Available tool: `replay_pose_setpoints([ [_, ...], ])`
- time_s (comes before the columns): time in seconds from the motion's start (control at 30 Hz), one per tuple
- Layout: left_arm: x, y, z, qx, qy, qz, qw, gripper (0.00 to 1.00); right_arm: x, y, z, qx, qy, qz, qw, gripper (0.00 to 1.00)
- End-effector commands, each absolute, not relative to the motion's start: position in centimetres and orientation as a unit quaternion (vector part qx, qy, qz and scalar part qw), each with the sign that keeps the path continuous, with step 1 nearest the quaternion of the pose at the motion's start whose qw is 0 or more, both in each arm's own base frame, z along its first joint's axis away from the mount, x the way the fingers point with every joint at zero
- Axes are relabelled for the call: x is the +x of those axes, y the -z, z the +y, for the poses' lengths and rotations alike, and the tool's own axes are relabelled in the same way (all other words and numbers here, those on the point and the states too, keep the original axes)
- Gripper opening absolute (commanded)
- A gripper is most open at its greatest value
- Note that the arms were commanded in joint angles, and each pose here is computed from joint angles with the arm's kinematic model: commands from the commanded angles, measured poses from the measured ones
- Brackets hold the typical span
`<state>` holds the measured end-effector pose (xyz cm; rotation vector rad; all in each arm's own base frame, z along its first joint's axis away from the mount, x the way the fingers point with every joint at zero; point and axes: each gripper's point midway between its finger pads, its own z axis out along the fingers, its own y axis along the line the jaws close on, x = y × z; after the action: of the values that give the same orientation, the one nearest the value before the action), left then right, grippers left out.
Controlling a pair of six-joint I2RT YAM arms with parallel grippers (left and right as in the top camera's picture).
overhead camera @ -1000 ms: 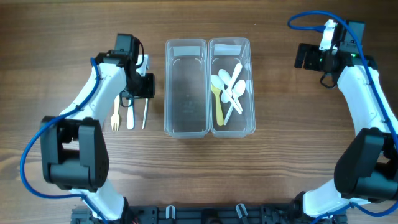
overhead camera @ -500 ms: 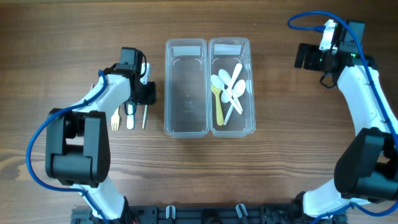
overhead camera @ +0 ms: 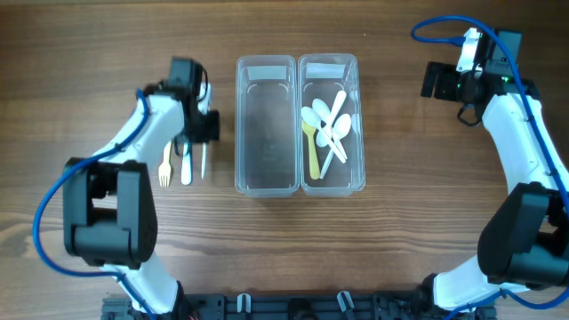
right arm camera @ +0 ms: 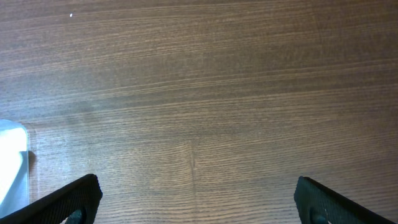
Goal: Pack container
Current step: 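Place the bent white fork into the left container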
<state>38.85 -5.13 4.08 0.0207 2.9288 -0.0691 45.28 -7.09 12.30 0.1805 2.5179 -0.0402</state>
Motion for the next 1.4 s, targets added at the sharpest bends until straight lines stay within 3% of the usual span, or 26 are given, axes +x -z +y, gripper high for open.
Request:
replay_pose_setpoints([
  [0.0,42.9,-16.7,-5.8,-0.028,0.051,0.968,0.244,0.04,45.3,-13.0,-7.0,0.062,0.018,0.948,0.312,1.0],
  [0.1,42.3,-21.9,-8.7,-0.026,0.117,0.951,0.285,0.04,45.3,-13.0,-7.0,0.062,0.018,0.948,0.312,1.0],
  [0.2,40.9,-23.6,-11.3,-0.027,0.149,0.945,0.29,0.04,45.3,-13.0,-7.0,0.062,0.018,0.948,0.312,1.0],
  [0.47,39.6,-18.7,-18.0,-0.007,0.163,0.963,0.216,0.04,45.3,-13.0,-7.0,0.062,0.018,0.948,0.312,1.0],
  [0.6,40.1,-16.3,-18.5,-0.005,0.155,0.969,0.194,0.04,45.3,-13.0,-7.0,0.061,0.018,0.948,0.312,1.0],
  [0.63,40.1,-15.9,-18.6,-0.005,0.154,0.97,0.19,0.1,45.3,-13.0,-7.0,0.062,0.018,0.948,0.312,1.0],
  [0.7,40.3,-15.9,-18.6,-0.005,0.154,0.969,0.192,0.65,45.3,-13.0,-7.0,0.062,0.018,0.948,0.312,1.0],
  [0.77,40.6,-16.1,-18.8,-0.004,0.159,0.967,0.2,0.67,45.3,-13.0,-7.0,0.062,0.018,0.948,0.312,1.0],
  [0.83,41.0,-16.4,-18.9,-0.003,0.163,0.964,0.208,0.91,45.3,-13.0,-7.0,0.062,0.018,0.948,0.312,1.0],
  [0.93,42.0,-18.4,-18.1,-0.009,0.172,0.954,0.244,0.98,45.3,-13.0,-7.0,0.062,0.018,0.948,0.312,1.0],
  [1.1,41.9,-23.6,-11.8,-0.068,0.142,0.939,0.307,1.0,45.3,-13.0,-7.0,0.062,0.018,0.948,0.312,1.0],
  [1.23,39.9,-22.6,-4.9,-0.132,0.02,0.95,0.283,1.0,45.3,-13.0,-7.0,0.062,0.018,0.948,0.312,1.0],
  [1.37,38.2,-20.1,-2.8,-0.15,-0.01,0.963,0.223,1.0,45.3,-13.0,-7.0,0.062,0.018,0.948,0.312,1.0],
])
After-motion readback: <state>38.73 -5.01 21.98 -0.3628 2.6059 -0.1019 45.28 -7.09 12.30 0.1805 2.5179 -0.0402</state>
